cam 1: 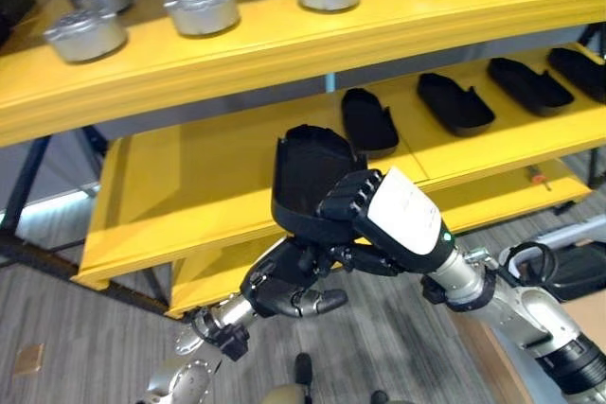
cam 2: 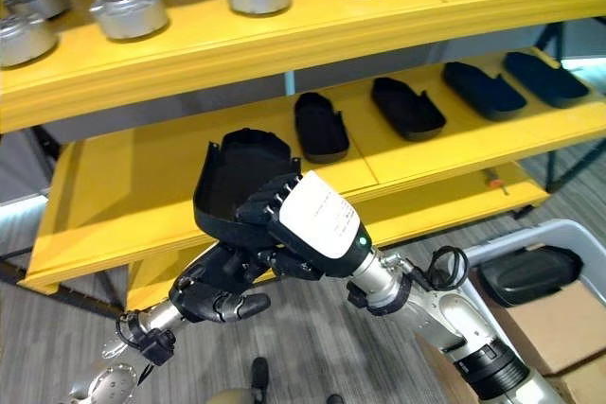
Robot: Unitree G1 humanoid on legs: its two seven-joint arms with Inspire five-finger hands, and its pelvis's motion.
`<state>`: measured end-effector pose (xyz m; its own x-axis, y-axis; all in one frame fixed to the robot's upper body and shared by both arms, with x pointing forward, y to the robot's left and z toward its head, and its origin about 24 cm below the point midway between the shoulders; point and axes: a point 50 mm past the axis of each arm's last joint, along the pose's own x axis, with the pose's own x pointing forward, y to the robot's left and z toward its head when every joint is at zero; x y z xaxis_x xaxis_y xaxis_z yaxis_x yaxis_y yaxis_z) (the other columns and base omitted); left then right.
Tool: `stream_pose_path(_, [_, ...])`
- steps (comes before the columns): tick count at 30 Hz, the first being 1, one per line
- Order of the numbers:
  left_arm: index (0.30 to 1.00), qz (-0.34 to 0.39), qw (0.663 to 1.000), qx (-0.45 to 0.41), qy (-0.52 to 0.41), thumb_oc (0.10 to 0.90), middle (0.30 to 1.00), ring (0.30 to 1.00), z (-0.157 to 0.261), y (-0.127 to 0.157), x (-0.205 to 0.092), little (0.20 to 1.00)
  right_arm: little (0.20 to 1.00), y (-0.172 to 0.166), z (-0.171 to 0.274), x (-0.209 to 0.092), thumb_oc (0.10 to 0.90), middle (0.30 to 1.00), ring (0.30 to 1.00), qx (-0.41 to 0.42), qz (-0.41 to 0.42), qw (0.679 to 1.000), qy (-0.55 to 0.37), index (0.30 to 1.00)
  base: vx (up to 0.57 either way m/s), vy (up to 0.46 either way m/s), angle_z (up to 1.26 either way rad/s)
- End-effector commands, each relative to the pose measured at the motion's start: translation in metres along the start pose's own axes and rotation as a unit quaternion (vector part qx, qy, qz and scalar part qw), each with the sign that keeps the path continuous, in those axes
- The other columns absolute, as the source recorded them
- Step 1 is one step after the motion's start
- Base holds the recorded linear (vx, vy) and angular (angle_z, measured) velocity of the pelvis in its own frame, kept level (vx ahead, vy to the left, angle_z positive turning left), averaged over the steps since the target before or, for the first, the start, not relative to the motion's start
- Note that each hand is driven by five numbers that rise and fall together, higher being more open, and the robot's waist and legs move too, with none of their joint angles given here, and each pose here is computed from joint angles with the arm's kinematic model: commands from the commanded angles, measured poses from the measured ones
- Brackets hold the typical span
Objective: Move parts from the plastic box to the shelf.
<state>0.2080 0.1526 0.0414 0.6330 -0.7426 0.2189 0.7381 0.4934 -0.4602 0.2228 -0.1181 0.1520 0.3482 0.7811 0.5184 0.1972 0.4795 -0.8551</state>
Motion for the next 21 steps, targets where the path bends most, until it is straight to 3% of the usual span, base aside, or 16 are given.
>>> stream_pose_path(1, [1.0,-0.148,0.987,0.025,-0.056,0.9,1.0,1.0,0.018,-0.032,0.037,1.0,0.3,-0.03,0.039,0.042,0.4,0.3,0.3,0.015,-0.107,0.978,-0.176,0.3,0.13,0.285,0.45])
stream_pose_path(13, [1.0,-0.086,0.993,0.057,-0.065,0.9,1.0,1.0,0.023,-0.012,-0.001,1.0,0.3,-0.047,0.023,0.028,0.4,0.3,0.3,-0.06,-0.082,0.985,-0.142,0.3,0.07,0.332,0.04])
stream_pose_path(18, [1.0,-0.032,0.99,0.131,-0.037,0.9,1.0,1.0,0.041,-0.003,-0.026,1.0,0.3,-0.043,0.004,0.018,0.4,0.3,0.3,-0.097,-0.078,0.99,-0.062,0.3,0.09,0.367,0.13])
stream_pose_path(21, [1.0,0.031,0.972,0.231,-0.03,0.9,1.0,1.0,0.065,0.002,-0.038,1.0,0.3,-0.042,-0.007,0.014,0.4,0.3,0.3,-0.116,-0.077,0.99,-0.017,0.3,0.02,0.186,0.13])
